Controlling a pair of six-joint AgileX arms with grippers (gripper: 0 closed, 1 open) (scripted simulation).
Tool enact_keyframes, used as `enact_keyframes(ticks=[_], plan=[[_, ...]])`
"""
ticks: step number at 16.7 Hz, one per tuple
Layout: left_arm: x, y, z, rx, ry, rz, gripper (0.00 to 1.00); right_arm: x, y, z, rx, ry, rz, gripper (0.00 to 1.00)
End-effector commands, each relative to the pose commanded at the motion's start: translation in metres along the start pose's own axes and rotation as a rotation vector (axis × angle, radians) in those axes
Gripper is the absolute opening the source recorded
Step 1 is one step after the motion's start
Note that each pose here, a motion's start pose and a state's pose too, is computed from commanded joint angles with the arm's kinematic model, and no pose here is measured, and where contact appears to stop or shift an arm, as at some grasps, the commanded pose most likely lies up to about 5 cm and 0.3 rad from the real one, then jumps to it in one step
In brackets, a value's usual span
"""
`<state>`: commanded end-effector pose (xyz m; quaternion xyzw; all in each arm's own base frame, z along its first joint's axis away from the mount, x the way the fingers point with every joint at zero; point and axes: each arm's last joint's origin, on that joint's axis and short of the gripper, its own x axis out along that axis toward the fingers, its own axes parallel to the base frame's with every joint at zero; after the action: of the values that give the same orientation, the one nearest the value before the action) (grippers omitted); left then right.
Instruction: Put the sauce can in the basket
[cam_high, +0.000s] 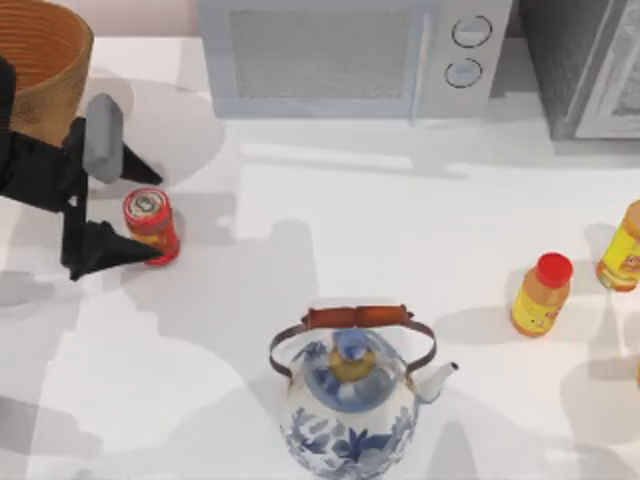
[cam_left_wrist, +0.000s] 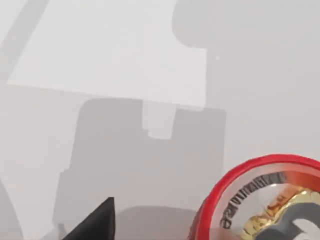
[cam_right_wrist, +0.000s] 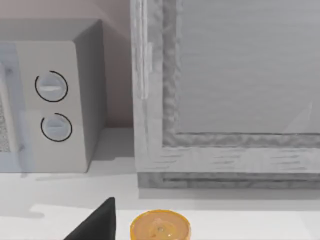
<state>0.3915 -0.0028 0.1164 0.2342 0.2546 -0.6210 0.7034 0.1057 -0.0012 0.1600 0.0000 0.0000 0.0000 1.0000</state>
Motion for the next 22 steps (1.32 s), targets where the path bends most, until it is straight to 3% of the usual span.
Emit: enact_keyframes(ticks=[5, 10, 22], plan=[[0.030, 0.002, -0.015, -0.003, 0.000, -0.001, 1.00, 0.000, 0.000, 0.000, 0.000, 0.000, 0.000, 1.00], [0.031, 0.003, -0.017, -0.002, 0.000, 0.001, 1.00, 0.000, 0.000, 0.000, 0.000, 0.000, 0.000, 1.00], [0.031, 0.003, -0.017, -0.002, 0.000, 0.001, 0.10, 0.000, 0.000, 0.000, 0.000, 0.000, 0.000, 1.00]])
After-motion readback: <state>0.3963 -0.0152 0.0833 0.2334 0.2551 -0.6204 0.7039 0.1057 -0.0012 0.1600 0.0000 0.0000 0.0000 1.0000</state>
